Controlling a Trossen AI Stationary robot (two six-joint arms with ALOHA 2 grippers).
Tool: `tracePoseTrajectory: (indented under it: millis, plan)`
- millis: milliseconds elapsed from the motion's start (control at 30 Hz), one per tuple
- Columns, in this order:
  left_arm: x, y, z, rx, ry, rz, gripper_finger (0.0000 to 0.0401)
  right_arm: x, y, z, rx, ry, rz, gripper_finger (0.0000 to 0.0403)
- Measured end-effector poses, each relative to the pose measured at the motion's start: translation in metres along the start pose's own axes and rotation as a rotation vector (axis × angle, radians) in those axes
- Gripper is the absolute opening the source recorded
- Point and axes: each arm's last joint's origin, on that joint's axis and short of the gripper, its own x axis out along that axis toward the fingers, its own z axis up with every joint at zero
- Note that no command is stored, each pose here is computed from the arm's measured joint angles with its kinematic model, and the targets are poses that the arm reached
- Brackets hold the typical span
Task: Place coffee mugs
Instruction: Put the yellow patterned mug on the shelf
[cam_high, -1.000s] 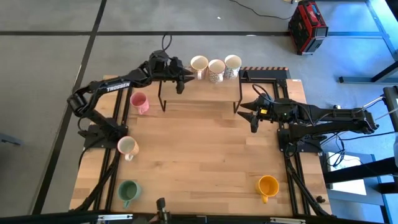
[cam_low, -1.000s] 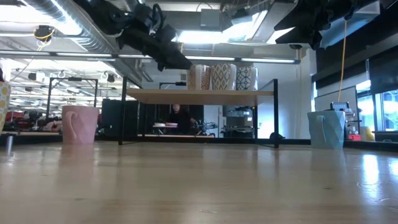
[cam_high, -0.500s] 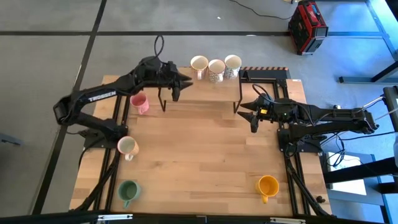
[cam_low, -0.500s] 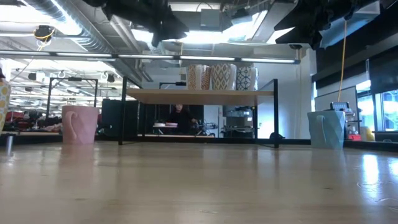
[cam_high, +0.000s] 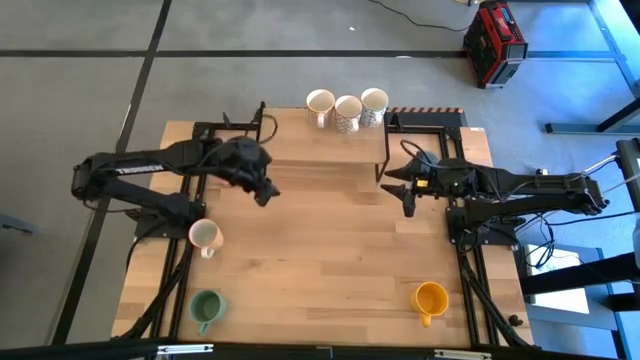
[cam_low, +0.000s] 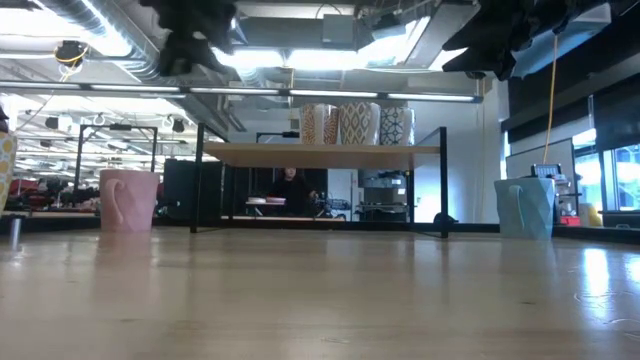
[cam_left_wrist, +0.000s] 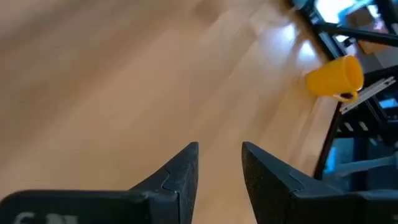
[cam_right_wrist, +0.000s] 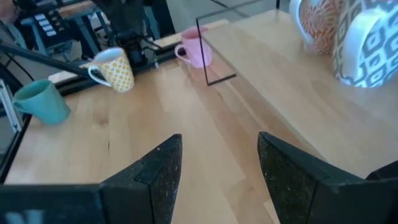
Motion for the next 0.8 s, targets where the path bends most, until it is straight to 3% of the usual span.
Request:
tracePoseTrajectory:
  millis: [200, 400, 567, 800]
  plan:
    - [-0.006, -0.001, -0.037, -0.227, 0.259, 0.123, 0.0116, 0.001, -0.002, -0.008, -0.016, 0.090, -0.003, 0.0199]
    - [-0.013, -0.004, -0.069, -0.356, 0.453, 0.287, 0.0116, 0.001, -0.003, -0.011, -0.020, 0.117, -0.016, 0.0199]
    - [-0.020, -0.004, -0.087, -0.369, 0.469, 0.436, 0.0116, 0.001, -0.003, -0.011, -0.021, 0.116, -0.020, 0.0199]
    - [-0.011, 0.002, -0.104, -0.372, 0.516, 0.498, 0.0116, 0.001, -0.003, -0.011, -0.023, 0.118, -0.026, 0.0199]
